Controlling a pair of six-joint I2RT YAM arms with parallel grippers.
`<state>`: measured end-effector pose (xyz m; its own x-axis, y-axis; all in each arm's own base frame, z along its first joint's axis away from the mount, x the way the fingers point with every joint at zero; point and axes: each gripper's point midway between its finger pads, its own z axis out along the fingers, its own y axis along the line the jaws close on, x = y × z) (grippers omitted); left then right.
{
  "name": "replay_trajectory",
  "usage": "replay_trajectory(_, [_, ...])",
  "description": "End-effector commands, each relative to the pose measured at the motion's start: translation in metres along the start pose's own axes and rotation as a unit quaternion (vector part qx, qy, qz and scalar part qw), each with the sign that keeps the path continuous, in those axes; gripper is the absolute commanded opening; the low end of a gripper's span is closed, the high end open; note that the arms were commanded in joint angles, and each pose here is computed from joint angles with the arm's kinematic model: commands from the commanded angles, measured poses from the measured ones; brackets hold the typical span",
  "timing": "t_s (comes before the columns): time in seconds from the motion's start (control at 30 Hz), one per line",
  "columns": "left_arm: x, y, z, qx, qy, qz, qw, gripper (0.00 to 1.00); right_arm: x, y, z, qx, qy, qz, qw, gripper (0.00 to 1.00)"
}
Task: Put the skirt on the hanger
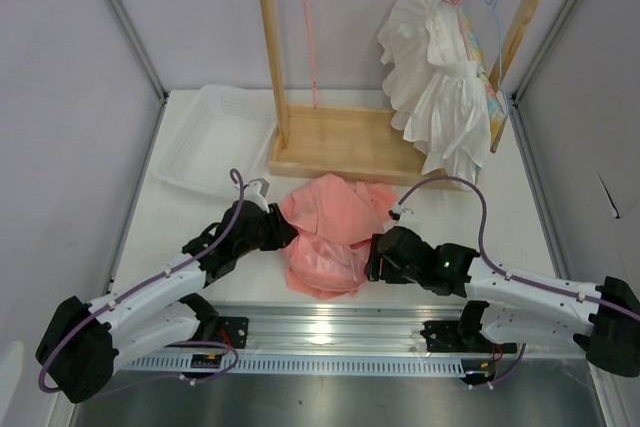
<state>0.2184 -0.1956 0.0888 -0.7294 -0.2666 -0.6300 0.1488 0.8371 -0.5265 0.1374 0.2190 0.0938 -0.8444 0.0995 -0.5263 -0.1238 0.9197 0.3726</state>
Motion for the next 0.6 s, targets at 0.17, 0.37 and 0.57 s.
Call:
replay_trajectory(0.17, [-0.018,-0.011,-0.012,-0.004,-0.019,0.056,0.998,0.45,0.033,-0.011,0.024,0.019,0.021,0.059,0.998,0.24])
replay_trajectory(0.37, [-0.013,-0.016,-0.007,-0.002,0.002,0.073,0.997,0.42,0.040,-0.036,0.027,0.057,0.012,0.064,0.996,0.02])
replay_trajectory(0.57, [0.002,-0.008,-0.005,-0.013,0.023,0.055,0.998,0.13,0.005,-0.047,0.029,0.092,-0.037,0.043,0.994,0.01])
